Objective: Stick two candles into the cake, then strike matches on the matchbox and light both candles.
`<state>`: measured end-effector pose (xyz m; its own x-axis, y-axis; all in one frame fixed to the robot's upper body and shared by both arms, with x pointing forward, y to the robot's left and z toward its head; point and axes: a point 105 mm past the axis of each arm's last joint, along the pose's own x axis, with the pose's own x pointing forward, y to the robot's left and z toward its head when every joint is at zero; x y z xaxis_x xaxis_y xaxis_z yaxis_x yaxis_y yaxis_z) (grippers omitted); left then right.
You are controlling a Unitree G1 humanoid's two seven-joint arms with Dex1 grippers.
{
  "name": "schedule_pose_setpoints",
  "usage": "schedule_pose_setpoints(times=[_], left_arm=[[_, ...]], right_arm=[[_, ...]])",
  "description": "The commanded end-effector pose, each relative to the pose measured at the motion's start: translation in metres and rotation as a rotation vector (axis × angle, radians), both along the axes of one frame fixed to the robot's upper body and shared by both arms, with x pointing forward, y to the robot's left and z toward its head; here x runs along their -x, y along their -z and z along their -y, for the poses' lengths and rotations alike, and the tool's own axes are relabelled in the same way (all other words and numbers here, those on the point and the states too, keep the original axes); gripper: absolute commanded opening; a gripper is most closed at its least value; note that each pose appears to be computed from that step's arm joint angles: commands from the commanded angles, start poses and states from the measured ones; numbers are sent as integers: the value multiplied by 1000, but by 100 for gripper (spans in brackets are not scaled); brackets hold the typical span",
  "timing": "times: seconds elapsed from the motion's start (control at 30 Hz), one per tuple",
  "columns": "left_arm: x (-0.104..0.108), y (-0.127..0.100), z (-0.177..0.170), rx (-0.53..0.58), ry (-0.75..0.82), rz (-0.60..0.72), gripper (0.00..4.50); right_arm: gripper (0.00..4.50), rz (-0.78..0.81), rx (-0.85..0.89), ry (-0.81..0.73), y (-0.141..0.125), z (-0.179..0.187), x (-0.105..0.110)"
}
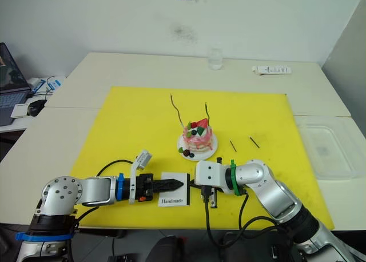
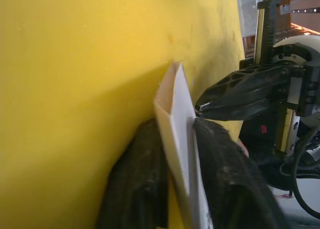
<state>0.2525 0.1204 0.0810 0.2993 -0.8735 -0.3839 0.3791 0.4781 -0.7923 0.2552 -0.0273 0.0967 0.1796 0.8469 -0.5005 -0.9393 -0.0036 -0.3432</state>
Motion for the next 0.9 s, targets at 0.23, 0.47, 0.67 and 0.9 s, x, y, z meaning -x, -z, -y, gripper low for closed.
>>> schedule_pose_setpoints(times=[0.23, 0.47, 0.67, 0.9], left_arm=[[-3, 11, -12, -64, -54, -18, 1], [-3, 9, -12, -55, -52, -16, 1], [-3, 8, -11, -50, -52, -14, 1], [-5, 3, -11, -28, -46, 4, 1]], right_arm=[[0, 16, -9, -41, -7, -4, 7], [0, 13, 20, -11, 1, -2, 3], [0, 8, 31, -10, 3, 0, 3], [0, 18, 15, -7, -2, 0, 3]])
